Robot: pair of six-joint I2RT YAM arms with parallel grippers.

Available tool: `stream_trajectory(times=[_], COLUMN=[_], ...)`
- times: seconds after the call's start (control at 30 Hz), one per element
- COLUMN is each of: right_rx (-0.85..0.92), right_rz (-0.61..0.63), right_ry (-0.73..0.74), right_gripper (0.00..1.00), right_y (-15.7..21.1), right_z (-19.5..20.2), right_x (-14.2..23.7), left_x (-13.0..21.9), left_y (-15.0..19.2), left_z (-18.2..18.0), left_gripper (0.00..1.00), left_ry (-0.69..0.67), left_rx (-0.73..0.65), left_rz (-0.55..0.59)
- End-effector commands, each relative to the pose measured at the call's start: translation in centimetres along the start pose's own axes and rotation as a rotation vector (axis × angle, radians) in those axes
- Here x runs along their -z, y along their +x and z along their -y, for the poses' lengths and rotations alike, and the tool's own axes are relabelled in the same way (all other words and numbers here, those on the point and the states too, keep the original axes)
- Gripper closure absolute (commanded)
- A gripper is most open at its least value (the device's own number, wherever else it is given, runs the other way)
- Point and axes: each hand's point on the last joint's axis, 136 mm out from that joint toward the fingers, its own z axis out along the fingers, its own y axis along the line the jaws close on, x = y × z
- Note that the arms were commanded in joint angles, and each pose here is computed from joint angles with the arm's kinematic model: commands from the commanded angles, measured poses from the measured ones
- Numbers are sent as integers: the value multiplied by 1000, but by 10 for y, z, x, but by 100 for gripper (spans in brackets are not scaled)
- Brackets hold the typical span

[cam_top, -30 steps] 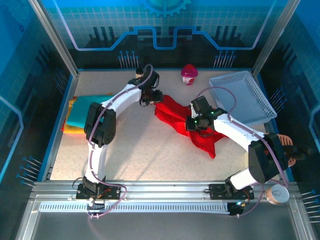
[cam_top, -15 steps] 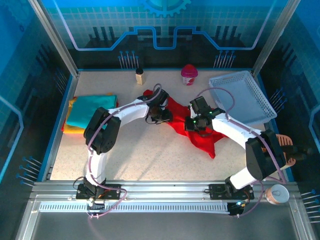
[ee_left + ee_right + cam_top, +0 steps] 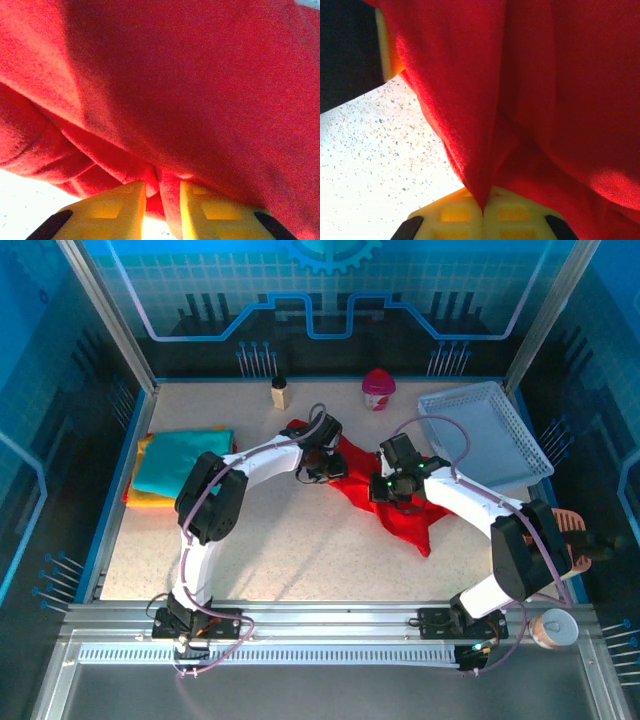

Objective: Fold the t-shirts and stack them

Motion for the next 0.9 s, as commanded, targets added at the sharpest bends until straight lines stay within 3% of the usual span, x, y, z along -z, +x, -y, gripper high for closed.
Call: stream_trajectory(times=[0.0, 0.27, 0.5, 0.87], right_rx=[-17, -18, -17, -18], right_rz=[15, 9, 12, 22], right_ry=[8, 6, 9, 17], right_gripper=[100, 100, 100, 100], right_y=[0, 2, 2, 1], right_z=[4, 4, 5, 6], right_x=[5, 3, 4, 7], left_x=[-2, -7, -14, -7], left_y=[-3, -4, -7, -11], left_z=[-1, -11, -11, -12], left_gripper=[76, 71, 73, 100], left_ry=[-20, -63, -66, -87], left_rx=[14, 10, 11, -9], left_rz=[2, 12, 11, 23])
